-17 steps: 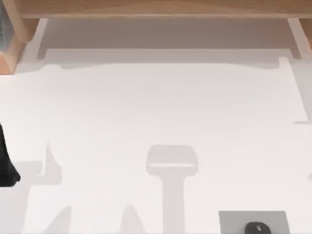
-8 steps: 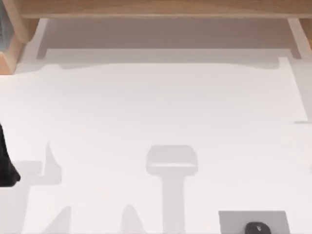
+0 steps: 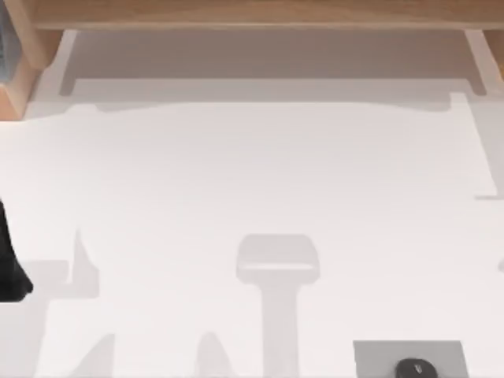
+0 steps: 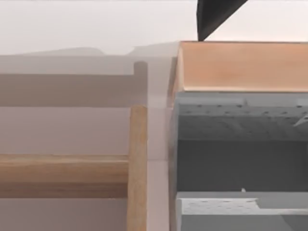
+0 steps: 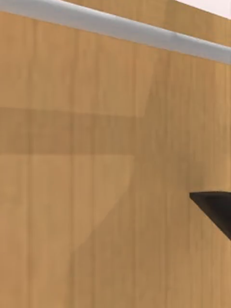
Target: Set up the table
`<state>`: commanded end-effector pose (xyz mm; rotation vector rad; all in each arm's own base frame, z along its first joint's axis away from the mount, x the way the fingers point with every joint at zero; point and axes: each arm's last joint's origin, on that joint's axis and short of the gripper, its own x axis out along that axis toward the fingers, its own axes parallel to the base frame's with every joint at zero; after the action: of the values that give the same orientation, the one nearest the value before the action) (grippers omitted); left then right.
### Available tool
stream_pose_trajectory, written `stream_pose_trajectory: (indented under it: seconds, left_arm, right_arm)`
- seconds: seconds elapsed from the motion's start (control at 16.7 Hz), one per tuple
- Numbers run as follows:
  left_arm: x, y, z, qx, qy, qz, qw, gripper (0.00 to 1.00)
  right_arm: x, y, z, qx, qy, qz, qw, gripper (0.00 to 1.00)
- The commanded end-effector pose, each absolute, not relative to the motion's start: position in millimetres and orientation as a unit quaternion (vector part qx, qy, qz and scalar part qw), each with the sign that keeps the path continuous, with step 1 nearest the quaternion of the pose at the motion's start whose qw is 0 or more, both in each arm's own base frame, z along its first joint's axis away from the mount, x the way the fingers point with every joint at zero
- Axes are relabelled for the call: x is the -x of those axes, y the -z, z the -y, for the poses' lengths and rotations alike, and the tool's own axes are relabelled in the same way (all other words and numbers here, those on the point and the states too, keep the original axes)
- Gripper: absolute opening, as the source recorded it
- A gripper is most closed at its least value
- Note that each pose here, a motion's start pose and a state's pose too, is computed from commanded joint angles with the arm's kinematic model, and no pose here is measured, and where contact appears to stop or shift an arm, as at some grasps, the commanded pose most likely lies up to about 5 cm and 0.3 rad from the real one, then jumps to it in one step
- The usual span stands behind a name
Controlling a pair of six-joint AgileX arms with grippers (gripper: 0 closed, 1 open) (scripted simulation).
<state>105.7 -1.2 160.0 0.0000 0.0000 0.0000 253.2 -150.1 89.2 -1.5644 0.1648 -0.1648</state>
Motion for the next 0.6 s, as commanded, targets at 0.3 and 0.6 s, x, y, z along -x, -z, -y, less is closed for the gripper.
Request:
stream_pose_trajectory:
  seconds: [0.3, 0.6]
  left_arm:
    - [-105.7, -160.0, 1.2, 0.000, 0.000, 0.000, 1.000, 1.00]
    - [-105.7, -160.0, 1.2, 0.000, 0.000, 0.000, 1.000, 1.00]
  right_arm:
    - [-253.2, -89.2, 150.1, 0.703, 0.074, -0.074, 0.703, 0.47]
    - [-253.2, -89.2, 150.1, 0.703, 0.074, -0.074, 0.703, 0.10]
